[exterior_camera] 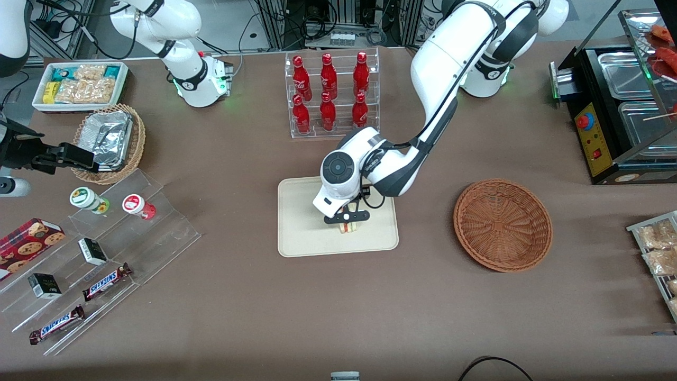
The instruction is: Place sandwich from basket to tray
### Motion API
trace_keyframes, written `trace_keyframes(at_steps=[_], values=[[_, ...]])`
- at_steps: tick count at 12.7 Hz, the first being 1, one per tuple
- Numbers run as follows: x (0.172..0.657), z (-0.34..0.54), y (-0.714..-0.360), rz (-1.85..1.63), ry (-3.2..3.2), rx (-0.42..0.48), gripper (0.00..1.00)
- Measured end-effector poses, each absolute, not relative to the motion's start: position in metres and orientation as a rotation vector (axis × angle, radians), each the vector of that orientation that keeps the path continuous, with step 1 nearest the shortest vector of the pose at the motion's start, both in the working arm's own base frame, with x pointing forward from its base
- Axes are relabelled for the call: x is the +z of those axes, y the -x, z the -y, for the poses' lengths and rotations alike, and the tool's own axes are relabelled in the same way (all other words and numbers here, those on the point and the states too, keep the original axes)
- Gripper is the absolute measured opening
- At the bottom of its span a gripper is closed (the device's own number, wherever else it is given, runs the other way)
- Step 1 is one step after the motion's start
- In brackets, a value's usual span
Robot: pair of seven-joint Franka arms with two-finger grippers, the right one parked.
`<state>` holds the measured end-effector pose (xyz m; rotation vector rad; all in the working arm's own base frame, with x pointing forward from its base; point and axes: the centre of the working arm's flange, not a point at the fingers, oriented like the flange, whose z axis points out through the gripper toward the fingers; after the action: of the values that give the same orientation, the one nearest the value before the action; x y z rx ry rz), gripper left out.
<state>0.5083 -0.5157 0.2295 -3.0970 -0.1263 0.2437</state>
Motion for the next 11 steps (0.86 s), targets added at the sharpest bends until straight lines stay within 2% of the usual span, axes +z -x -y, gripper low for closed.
trace_keyframes(at_steps=[1, 2, 6, 11], values=[[0.232, 0.516, -0.51, 0.128, 3.101, 0.238, 0.94], [0.236, 0.518, -0.511, 0.13, 3.107, 0.23, 1.0], [0.285, 0.515, -0.529, 0.156, 3.102, 0.215, 1.0], [0.364, 0.465, -0.577, 0.234, 3.132, 0.152, 1.0]])
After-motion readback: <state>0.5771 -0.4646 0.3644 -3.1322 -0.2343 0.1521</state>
